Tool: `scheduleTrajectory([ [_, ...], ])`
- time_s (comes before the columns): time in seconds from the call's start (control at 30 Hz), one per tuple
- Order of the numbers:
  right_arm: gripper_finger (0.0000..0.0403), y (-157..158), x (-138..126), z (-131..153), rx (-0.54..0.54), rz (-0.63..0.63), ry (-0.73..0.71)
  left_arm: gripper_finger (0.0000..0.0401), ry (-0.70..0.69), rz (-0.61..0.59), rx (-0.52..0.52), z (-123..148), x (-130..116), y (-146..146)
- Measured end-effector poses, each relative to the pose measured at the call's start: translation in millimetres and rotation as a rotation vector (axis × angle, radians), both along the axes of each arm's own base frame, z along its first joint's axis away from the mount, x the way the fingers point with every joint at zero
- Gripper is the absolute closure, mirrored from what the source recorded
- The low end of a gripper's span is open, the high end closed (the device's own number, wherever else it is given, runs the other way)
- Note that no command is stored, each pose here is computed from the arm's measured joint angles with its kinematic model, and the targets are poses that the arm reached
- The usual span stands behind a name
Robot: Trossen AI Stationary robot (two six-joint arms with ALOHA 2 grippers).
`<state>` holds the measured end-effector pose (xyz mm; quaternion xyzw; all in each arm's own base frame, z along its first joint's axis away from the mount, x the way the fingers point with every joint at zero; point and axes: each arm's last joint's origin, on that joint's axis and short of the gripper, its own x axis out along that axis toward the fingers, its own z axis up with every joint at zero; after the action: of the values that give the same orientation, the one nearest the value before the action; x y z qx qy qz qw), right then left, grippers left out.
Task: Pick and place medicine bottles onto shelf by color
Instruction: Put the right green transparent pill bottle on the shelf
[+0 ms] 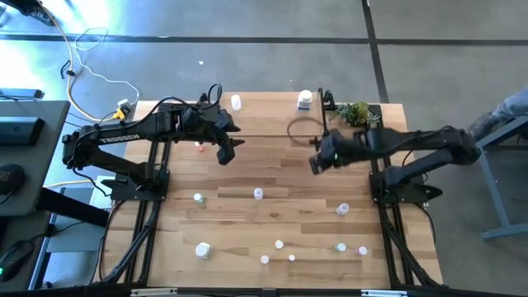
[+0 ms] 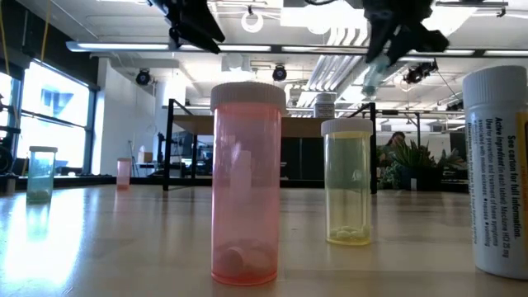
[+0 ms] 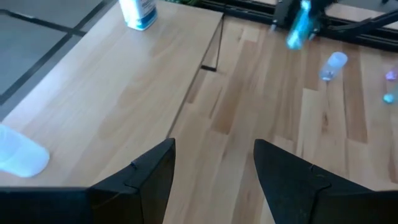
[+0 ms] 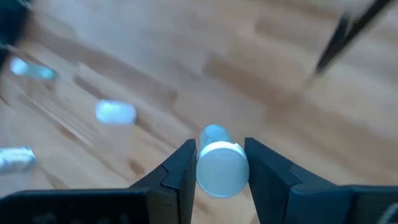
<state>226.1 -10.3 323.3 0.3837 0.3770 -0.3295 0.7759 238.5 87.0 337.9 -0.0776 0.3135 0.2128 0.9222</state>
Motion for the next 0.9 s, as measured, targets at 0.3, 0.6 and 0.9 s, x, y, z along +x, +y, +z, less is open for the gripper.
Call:
scheduleTrajectory([
  [0.3,0.0293,-66,-6,59,-0.229,0.074,-0.046,0.0192,0.035,0.087,-0.108,-6,-5,-1],
  [0.6,0.0293,-123,5,79,-0.275,0.211,0.115,0.0192,0.083,0.140,-0.180,-11,-10,-3],
  [0.9,0.0293,-139,38,47,-0.141,0.400,0.266,0.0192,0.086,0.129,-0.206,-12,-10,-4],
])
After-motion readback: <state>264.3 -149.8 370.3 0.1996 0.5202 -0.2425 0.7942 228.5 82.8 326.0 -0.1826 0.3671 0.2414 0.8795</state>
